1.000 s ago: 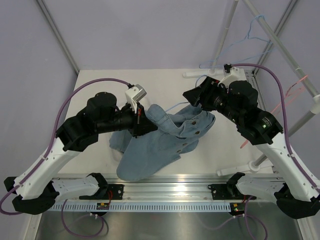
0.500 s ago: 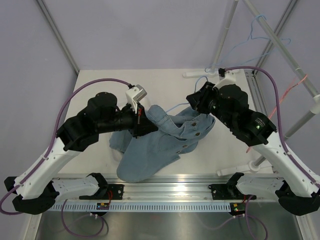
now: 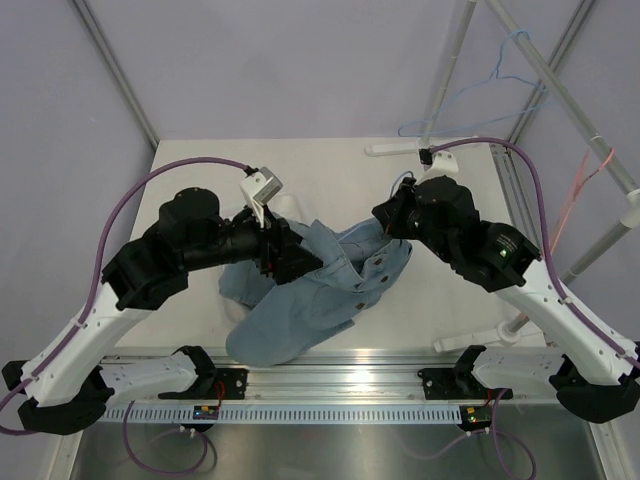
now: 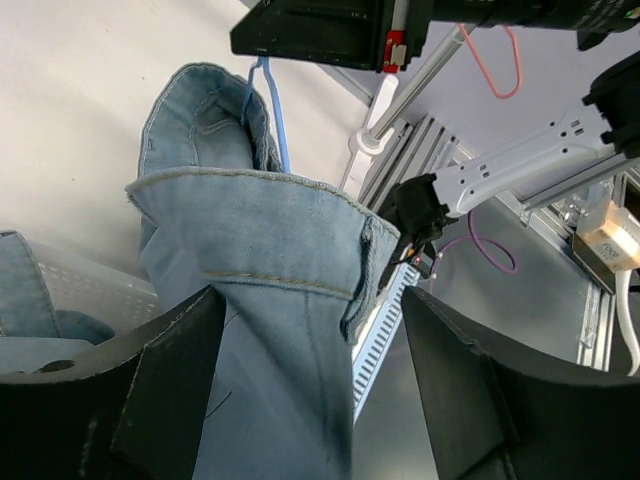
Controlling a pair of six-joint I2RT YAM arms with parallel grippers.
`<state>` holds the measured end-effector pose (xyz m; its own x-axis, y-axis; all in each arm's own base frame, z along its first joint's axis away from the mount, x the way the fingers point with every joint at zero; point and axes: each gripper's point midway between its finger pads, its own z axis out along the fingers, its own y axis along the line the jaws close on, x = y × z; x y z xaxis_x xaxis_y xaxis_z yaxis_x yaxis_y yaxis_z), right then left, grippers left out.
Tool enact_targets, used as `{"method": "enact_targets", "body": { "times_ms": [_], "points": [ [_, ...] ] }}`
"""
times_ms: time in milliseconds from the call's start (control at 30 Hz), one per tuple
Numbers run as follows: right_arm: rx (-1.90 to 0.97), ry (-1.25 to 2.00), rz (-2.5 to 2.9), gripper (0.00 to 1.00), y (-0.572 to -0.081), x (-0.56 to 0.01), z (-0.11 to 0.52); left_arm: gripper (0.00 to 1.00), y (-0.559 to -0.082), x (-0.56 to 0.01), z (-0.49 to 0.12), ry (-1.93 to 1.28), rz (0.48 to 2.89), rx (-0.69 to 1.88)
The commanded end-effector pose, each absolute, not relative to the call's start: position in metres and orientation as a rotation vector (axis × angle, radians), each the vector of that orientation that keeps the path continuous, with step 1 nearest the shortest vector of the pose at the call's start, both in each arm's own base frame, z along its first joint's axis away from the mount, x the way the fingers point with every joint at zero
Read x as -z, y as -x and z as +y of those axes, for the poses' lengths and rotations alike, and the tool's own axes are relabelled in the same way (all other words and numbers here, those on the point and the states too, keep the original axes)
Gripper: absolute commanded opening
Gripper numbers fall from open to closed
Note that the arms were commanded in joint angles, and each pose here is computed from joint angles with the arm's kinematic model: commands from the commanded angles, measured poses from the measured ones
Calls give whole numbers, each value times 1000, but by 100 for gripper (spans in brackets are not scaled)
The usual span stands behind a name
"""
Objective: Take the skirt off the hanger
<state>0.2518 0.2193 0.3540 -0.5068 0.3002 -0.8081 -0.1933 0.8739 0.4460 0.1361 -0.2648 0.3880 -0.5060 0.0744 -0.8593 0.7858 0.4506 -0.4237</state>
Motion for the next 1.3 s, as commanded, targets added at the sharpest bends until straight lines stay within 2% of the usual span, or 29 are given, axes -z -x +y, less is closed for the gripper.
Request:
{"method": "enact_targets", "body": {
  "times_ms": [0,233,533,900,1100,1267],
  "points": [
    [-630,-147,1933,0,-249,-386,208,77,-137,-410,-262,-718,1761,1116],
    [-610,-189,1903,0,-242,-400,188,80,-128,-395,-257,-764,1772,1113],
    [-571,-180,1913,0,-252,-403,195,77,-79,-391,-269,-936,1695,1353],
    [-673,-174,1841,0,-241,-423,194,75,-87,-392,-270,-886,1716,1315],
    [-904,8,1766,0,-203,-451,205,78,-121,-389,-259,-838,1744,1070],
    [-1013,66,1781,0,-164,-460,191,81,-150,-389,-248,-813,1729,867]
  ]
}}
